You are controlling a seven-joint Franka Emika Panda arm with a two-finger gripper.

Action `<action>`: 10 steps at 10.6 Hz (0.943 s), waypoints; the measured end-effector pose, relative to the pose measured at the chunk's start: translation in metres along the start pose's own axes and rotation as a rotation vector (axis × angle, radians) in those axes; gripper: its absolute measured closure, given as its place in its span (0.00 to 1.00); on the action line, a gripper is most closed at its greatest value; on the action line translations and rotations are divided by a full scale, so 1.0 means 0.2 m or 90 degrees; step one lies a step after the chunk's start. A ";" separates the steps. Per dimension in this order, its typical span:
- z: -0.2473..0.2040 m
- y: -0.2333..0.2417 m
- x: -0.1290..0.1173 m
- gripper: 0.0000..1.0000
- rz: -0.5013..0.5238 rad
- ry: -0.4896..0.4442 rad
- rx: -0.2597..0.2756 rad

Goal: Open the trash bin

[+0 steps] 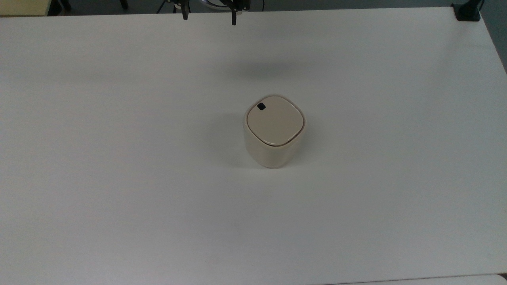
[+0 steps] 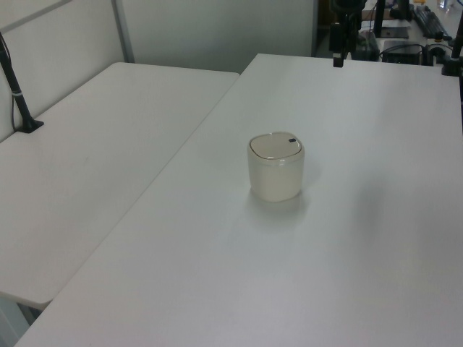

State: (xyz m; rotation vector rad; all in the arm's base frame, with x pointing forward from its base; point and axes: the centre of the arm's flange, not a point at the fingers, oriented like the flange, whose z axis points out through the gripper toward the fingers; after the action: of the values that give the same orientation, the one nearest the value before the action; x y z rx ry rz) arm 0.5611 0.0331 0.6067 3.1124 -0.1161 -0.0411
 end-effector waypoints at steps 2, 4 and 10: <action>-0.01 0.01 0.00 0.00 0.003 0.003 0.002; -0.02 0.01 -0.01 0.00 0.003 0.005 0.003; -0.03 0.02 -0.01 0.00 -0.001 0.006 0.003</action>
State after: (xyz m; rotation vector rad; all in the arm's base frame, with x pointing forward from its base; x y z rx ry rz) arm 0.5596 0.0296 0.6120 3.1167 -0.1145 -0.0264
